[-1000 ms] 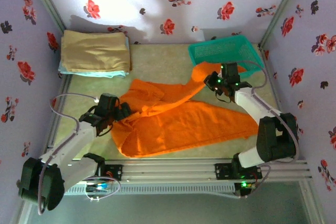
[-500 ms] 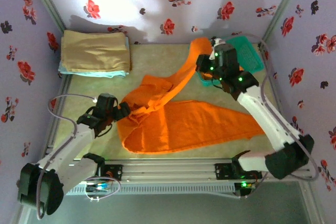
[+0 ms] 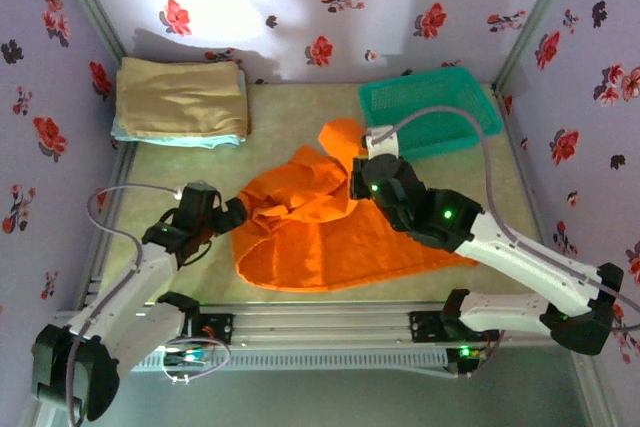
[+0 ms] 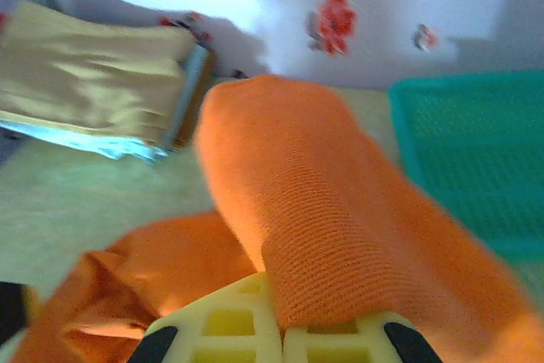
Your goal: Fold and stack the trousers
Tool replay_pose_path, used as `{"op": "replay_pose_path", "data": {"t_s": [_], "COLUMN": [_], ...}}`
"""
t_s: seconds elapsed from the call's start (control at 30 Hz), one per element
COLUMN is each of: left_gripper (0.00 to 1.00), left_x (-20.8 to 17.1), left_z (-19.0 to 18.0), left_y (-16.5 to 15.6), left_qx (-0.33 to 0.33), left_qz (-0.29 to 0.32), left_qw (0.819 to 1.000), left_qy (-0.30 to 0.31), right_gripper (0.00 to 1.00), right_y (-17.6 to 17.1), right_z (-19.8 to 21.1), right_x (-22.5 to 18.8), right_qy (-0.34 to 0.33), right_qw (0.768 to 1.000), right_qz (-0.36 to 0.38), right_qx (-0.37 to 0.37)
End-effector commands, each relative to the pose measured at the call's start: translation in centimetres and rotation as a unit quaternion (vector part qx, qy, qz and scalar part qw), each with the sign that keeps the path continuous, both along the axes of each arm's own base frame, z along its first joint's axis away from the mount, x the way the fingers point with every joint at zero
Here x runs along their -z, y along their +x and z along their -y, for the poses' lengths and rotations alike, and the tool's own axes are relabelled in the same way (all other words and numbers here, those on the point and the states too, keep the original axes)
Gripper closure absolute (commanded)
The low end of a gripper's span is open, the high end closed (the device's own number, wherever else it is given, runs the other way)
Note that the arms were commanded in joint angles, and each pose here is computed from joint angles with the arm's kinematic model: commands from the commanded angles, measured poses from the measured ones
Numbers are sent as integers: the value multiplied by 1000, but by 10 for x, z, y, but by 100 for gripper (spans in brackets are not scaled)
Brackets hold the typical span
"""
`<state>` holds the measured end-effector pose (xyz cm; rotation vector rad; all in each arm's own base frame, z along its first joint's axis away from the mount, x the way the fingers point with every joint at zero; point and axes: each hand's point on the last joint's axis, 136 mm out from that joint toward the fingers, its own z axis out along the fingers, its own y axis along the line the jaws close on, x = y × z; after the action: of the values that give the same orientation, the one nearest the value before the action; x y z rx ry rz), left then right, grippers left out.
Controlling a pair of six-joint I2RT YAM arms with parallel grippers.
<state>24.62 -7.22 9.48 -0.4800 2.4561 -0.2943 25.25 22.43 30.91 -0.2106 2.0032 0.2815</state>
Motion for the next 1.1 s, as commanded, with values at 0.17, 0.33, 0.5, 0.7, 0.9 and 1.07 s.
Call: {"op": "replay_pose_path", "data": {"t_s": [0.17,0.33,0.5,0.7,0.9,1.07], "left_gripper": [0,0,13,15,13,7], "left_x": [-41,-55,-41,-55,-34,-15], "left_z": [30,81,136,197,226,232], "left_y": [-2,4,25,58,67,64], "left_qx": [106,201,269,323,356,374], "left_qz": [0,11,0,25,11,-3], "left_qw": [988,959,931,903,874,865], "left_qy": [116,198,248,284,329,334], "right_gripper": [64,51,49,44,41,40], "right_y": [-27,-44,-44,-35,-28,-25], "right_z": [101,140,155,149,152,157], "right_x": [95,103,84,96,115,126], "right_qy": [-35,-27,-7,-17,-2,9], "right_qw": [983,979,979,979,975,973], "right_qz": [-52,-64,-45,-62,-99,-116], "right_qx": [170,192,197,193,197,202]}}
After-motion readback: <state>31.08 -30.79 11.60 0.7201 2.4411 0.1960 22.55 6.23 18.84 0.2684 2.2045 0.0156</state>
